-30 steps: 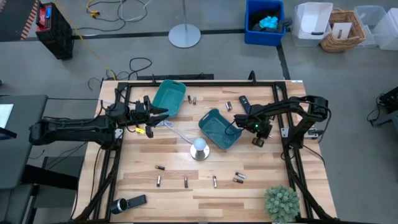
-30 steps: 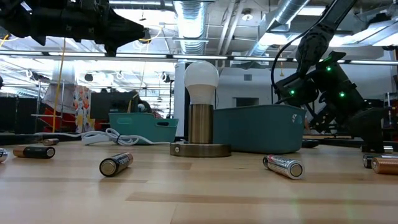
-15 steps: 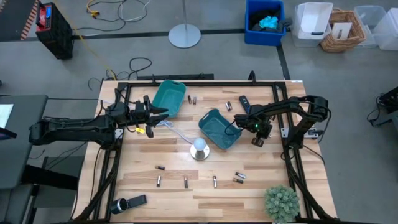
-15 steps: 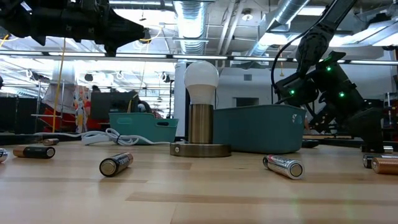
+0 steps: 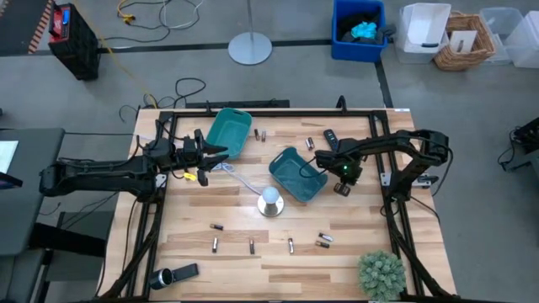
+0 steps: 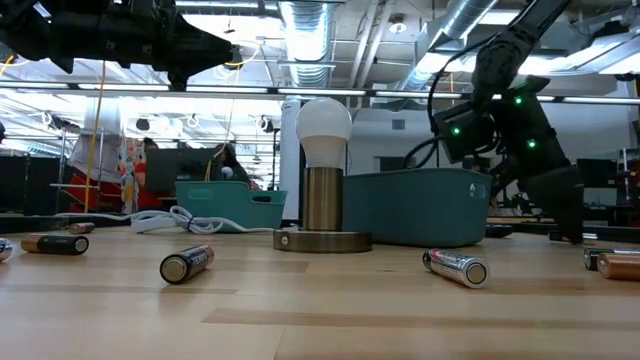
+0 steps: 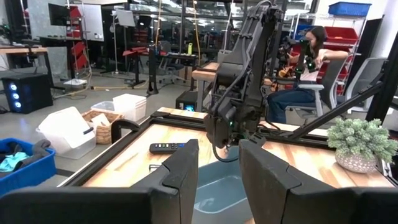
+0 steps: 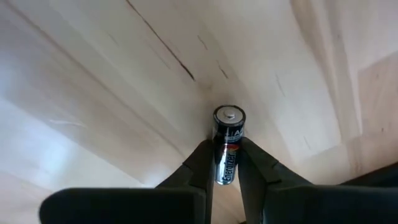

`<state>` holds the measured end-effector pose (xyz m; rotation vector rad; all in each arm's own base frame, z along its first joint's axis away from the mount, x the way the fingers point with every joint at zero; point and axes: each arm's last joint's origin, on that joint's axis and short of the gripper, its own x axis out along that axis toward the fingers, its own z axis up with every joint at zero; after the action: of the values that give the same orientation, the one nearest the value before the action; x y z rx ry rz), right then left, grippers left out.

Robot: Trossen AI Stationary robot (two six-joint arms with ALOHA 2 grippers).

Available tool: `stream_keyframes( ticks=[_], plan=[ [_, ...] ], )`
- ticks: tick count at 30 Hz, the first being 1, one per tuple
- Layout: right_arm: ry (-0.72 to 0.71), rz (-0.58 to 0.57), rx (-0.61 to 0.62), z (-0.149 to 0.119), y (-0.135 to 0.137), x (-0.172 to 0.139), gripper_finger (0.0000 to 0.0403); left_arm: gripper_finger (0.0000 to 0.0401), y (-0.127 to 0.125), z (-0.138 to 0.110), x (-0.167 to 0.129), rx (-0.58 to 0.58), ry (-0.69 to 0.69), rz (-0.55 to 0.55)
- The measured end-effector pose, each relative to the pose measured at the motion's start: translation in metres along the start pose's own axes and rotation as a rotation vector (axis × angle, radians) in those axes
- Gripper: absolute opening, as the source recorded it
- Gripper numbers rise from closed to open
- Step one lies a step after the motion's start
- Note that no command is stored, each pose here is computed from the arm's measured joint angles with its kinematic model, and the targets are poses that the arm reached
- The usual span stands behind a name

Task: Sort batteries
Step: Put the silver battery into the green bin

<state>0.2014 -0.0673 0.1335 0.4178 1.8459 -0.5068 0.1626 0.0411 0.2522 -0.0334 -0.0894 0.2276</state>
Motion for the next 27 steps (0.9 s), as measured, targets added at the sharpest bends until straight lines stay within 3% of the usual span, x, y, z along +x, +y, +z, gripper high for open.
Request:
stream_keyframes(
  ticks=[27],
  plan=[
    [-0.013,-0.002,-0.047,-0.002,0.012,-0.004,0.0067,0.0112,0.0,0.0,0.0,0.0,0.0,0.001]
  ],
)
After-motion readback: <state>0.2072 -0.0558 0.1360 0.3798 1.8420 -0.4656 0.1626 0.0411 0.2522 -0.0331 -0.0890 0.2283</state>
